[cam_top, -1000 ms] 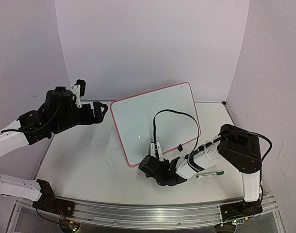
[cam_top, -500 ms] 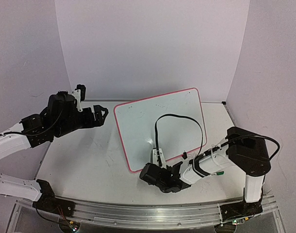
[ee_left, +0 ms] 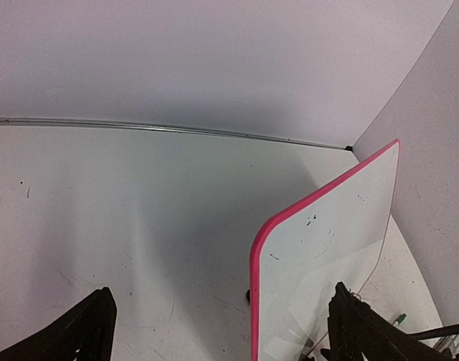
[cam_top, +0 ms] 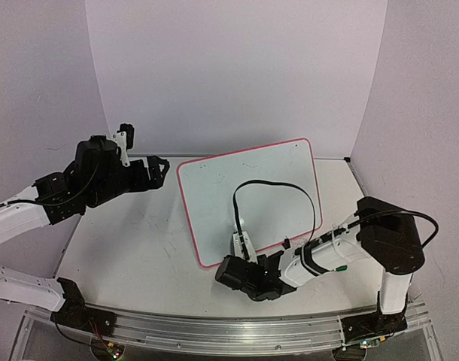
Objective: Write a sentence on the whiteboard
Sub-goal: Adjust the whiteboard at the center of the board.
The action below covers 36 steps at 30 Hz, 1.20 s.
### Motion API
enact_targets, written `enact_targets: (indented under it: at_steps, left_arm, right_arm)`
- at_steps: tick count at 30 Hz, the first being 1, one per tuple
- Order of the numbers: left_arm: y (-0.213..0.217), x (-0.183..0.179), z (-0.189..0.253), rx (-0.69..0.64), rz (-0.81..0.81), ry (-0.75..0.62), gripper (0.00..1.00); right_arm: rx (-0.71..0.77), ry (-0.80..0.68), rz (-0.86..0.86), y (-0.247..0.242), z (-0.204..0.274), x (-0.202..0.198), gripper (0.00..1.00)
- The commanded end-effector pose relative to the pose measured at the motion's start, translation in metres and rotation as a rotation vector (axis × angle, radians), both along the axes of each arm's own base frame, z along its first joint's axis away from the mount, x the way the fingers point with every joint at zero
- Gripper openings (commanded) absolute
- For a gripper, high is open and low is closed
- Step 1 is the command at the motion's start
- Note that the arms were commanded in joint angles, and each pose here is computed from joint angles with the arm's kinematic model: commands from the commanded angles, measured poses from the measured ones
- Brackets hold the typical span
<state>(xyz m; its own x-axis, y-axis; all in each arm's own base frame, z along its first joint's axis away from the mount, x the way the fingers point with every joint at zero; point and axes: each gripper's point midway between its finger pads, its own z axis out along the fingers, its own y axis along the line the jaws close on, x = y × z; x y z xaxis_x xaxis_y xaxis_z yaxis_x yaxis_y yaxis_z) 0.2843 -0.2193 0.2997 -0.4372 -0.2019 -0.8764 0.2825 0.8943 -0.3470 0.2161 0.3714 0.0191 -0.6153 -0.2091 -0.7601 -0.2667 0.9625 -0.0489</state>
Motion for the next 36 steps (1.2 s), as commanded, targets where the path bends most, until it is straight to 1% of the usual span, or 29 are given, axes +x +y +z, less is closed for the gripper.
enact_targets:
  at_steps: [1, 5, 6, 10, 14, 16, 18, 21, 22, 23, 27, 32, 36]
  left_arm:
    - [-0.006, -0.001, 0.002, -0.055, -0.016, 0.008, 0.99]
    - [-0.022, -0.009, -0.028, -0.069, -0.095, 0.104, 0.99]
    - [-0.027, -0.012, -0.038, -0.08, -0.117, 0.135, 0.99]
    - [-0.039, -0.029, -0.074, -0.141, -0.209, 0.215, 0.99]
    - [-0.045, -0.05, -0.087, -0.24, -0.316, 0.203, 0.99]
    - [-0.048, -0.06, -0.097, -0.287, -0.392, 0.201, 0.99]
    - [-0.051, -0.063, -0.107, -0.306, -0.445, 0.21, 0.98]
    - [-0.06, -0.065, -0.106, -0.35, -0.568, 0.186, 0.96]
    - [-0.062, -0.064, -0.1, -0.377, -0.606, 0.155, 0.95]
    - [-0.063, -0.06, -0.103, -0.381, -0.618, 0.158, 0.95]
    - [-0.071, -0.049, -0.098, -0.388, -0.693, 0.113, 0.9]
    - [-0.085, -0.043, -0.106, -0.398, -0.75, 0.115, 0.81]
    - [-0.092, -0.036, -0.11, -0.394, -0.763, 0.097, 0.7]
  right_arm:
    - [0.046, -0.024, 0.094, -0.001, 0.052, -0.007, 0.77]
    - [0.067, 0.016, 0.19, -0.005, 0.066, -0.01, 0.78]
    - [0.093, 0.031, 0.216, -0.006, 0.071, -0.011, 0.78]
    - [0.188, 0.062, 0.227, -0.029, 0.09, 0.002, 0.78]
    - [0.292, 0.087, 0.211, -0.06, 0.111, 0.023, 0.8]
    - [0.314, 0.076, 0.192, -0.076, 0.118, 0.032, 0.8]
    - [0.331, 0.054, 0.178, -0.087, 0.127, 0.038, 0.8]
    - [0.367, 0.013, 0.168, -0.097, 0.145, 0.041, 0.8]
    - [0.38, -0.003, 0.166, -0.099, 0.153, 0.042, 0.8]
    - [0.389, -0.016, 0.163, -0.101, 0.159, 0.043, 0.8]
    - [0.41, -0.06, 0.151, -0.106, 0.178, 0.044, 0.8]
    - [0.434, -0.1, 0.128, -0.113, 0.198, 0.045, 0.79]
    - [0.425, -0.132, 0.102, -0.12, 0.208, 0.048, 0.79]
